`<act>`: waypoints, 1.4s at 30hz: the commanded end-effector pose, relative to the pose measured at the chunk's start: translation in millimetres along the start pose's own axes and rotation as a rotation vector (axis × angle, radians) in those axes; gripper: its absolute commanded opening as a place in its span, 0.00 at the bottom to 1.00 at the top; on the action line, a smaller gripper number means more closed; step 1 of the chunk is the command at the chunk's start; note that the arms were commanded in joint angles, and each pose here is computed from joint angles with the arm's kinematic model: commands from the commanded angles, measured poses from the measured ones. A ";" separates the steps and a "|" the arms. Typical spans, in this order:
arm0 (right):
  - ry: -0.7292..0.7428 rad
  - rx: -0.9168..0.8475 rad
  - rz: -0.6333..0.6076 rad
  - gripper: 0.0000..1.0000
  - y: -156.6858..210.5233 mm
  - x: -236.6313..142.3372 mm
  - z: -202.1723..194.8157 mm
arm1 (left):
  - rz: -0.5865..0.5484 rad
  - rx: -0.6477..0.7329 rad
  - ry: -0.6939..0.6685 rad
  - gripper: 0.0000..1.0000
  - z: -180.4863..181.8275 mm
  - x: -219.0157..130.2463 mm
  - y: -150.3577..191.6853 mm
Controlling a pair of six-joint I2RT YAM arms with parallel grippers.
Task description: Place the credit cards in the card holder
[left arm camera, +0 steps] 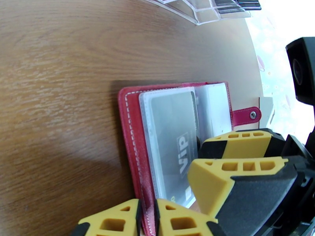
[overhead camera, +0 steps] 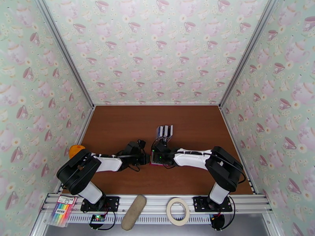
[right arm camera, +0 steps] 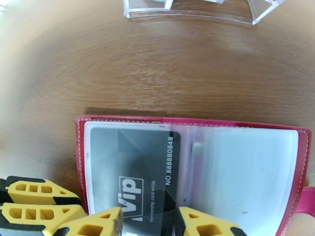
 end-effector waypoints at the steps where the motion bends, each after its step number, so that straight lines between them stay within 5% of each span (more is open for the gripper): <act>1: -0.063 0.017 0.006 0.41 1.8 -5.3 5.9 | 0.177 -0.093 -0.144 0.17 31.8 2.8 40.8; 15: -0.118 0.019 -0.030 0.42 -3.5 -15.6 6.2 | 0.176 -0.090 -0.170 0.19 33.1 4.4 37.6; 42: 0.002 0.007 -0.035 0.42 -25.5 -5.8 -9.9 | 0.112 -0.068 -0.203 0.21 30.6 -3.8 -1.4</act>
Point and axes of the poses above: each hand's point on the last joint's axis, 136 mm out from that joint toward the fingers, its own x axis out along the fingers, its own z axis along the line the jaws close on, y = z × x, the point moved 9 cm from there along -x, back along the fingers, and after that the axes turned 6 degrees about -x, right-handed, at the moved point
